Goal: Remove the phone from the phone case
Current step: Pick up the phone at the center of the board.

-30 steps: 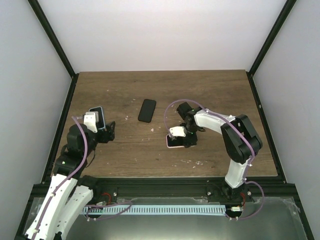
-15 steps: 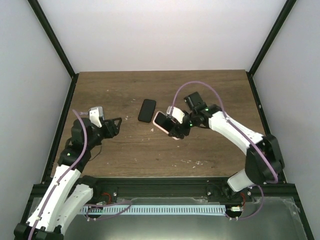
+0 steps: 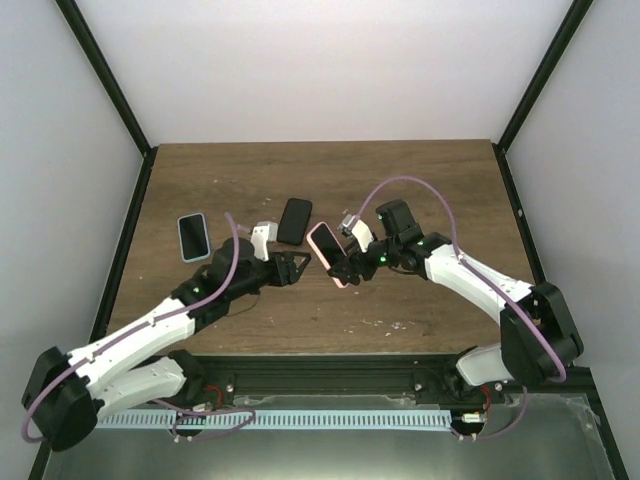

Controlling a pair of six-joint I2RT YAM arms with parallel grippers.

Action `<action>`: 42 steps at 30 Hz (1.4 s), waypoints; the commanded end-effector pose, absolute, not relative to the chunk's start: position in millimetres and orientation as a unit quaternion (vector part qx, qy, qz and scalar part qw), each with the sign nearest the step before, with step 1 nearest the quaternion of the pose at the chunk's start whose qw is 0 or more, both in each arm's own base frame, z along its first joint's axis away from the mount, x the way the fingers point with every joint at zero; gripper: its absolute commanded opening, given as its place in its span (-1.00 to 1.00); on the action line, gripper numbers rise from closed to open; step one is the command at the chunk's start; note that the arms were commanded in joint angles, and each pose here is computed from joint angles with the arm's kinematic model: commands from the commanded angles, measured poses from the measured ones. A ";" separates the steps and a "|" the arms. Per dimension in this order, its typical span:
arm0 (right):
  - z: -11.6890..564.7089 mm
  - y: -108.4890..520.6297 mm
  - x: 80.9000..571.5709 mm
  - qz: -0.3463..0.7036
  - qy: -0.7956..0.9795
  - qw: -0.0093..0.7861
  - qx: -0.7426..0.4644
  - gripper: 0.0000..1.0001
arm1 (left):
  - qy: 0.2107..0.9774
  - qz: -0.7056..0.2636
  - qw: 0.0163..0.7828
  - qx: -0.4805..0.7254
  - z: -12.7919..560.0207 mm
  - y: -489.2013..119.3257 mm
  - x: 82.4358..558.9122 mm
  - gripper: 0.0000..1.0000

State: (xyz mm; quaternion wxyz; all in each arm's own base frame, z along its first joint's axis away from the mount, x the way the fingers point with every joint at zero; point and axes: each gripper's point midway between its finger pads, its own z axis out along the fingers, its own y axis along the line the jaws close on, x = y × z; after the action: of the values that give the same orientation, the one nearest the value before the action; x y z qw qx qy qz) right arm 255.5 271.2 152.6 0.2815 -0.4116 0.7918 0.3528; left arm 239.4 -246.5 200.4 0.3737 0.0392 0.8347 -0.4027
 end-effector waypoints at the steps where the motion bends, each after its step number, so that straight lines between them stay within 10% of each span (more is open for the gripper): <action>1: 179.1 281.6 263.8 0.376 0.767 0.325 -0.405 0.19 | 0.820 -0.401 0.408 0.021 225.5 -258.8 263.6 0.40; 42: 194.7 274.2 284.0 0.280 0.781 0.400 -0.391 0.25 | 0.813 -0.474 0.337 -0.030 201.8 -326.8 305.6 -0.53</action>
State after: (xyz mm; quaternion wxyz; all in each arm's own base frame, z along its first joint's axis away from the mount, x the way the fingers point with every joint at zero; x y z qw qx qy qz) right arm 278.9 265.7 168.1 0.3581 -0.3824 0.8078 0.2701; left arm 306.2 -316.8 192.5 0.3384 -0.0405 0.8256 -0.4498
